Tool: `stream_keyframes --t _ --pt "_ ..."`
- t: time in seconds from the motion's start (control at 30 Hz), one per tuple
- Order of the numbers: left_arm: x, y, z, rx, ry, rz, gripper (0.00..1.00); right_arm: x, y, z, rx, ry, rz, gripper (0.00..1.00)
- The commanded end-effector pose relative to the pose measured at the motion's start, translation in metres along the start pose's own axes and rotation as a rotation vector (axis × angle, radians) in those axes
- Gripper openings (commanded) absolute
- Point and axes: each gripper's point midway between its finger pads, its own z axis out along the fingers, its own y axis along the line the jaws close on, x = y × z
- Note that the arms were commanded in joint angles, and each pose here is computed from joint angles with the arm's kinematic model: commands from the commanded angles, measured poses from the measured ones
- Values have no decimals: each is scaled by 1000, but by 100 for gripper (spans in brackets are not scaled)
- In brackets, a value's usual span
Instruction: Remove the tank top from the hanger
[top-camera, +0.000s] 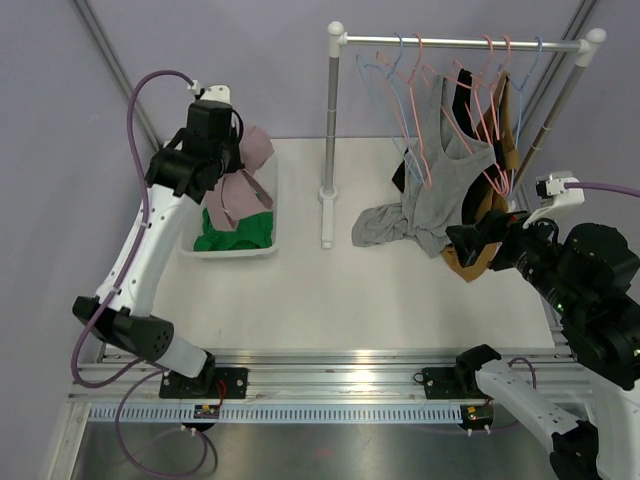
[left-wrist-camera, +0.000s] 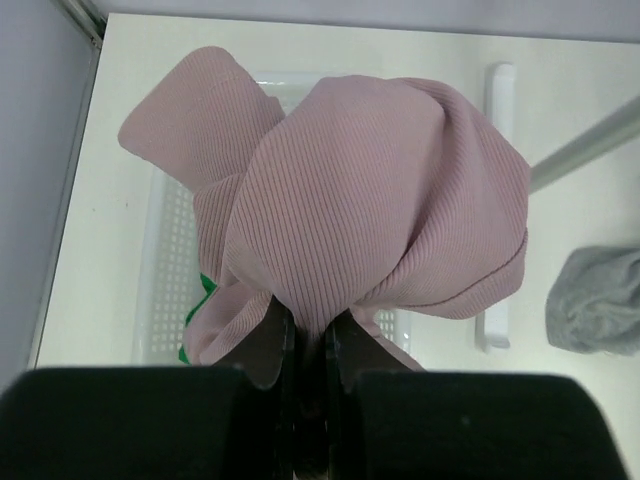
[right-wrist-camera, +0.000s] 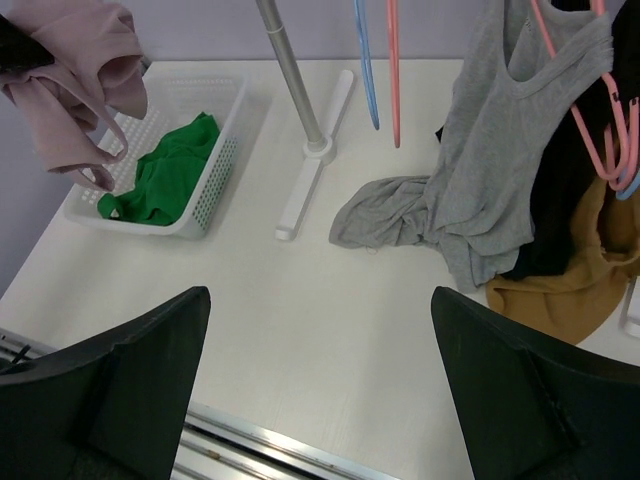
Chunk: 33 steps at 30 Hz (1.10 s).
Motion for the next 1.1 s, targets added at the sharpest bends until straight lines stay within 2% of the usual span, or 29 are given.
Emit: stream_keyframes --t 0.0,0.07,0.13,0.17,0.23,0.27,0.3,0.37,0.4,0.5,0.53,0.6,0.63,0.67,0.73,0.77,0.8,0.87,0.9,0.97,1.03,1.07 --pt "-12 5 31 61 39 6 2 -21 -11 14 76 -66 -1 99" --pt "-14 9 44 54 59 -5 9 -23 -12 19 91 -61 1 99" --pt "-5 14 61 35 104 -7 23 -26 -16 25 119 -58 1 100" --pt "-1 17 65 24 116 -4 33 -27 -19 27 138 -60 3 99" --pt "3 25 72 -9 130 -12 41 -30 -30 35 206 -52 5 99" --pt "5 28 74 -20 136 -23 52 -30 -34 37 232 -44 1 100" --pt "3 39 73 -59 132 -37 73 -30 -37 40 253 -34 -1 99" --pt "4 47 67 -95 136 -49 85 -30 -45 49 307 2 -16 100" --pt "7 49 64 -100 145 -45 99 -31 -45 51 312 11 -24 100" --pt "5 45 39 -43 127 -74 99 -36 -48 64 340 46 -58 100" --pt "19 42 36 -19 151 -72 99 -41 -49 70 351 54 -69 99" --pt "19 34 6 59 105 -98 99 -49 -52 82 367 67 -90 99" --pt "44 33 5 67 150 -89 99 -52 -54 85 372 74 -93 98" --pt "41 33 -24 91 101 -104 99 -57 -64 87 403 69 -91 96" --pt "56 31 -47 116 75 -104 99 -66 -72 102 401 67 -81 93" --pt "80 26 -50 139 102 -90 99 -69 -79 106 408 66 -69 92" --pt "78 30 -75 171 31 -109 99 -73 -86 116 415 70 -57 91" --pt "101 31 -82 201 40 -101 99 -77 -88 127 404 68 -72 88" --pt "101 36 -99 220 -9 -109 99 -77 -88 137 391 73 -75 86" --pt "122 36 -102 252 2 -81 99 -85 -92 146 388 51 -88 81" --pt "130 40 -111 271 -43 -61 99 -90 -101 158 407 53 -110 78" --pt "141 39 -105 276 -39 -53 99 -92 -104 161 411 55 -120 71"
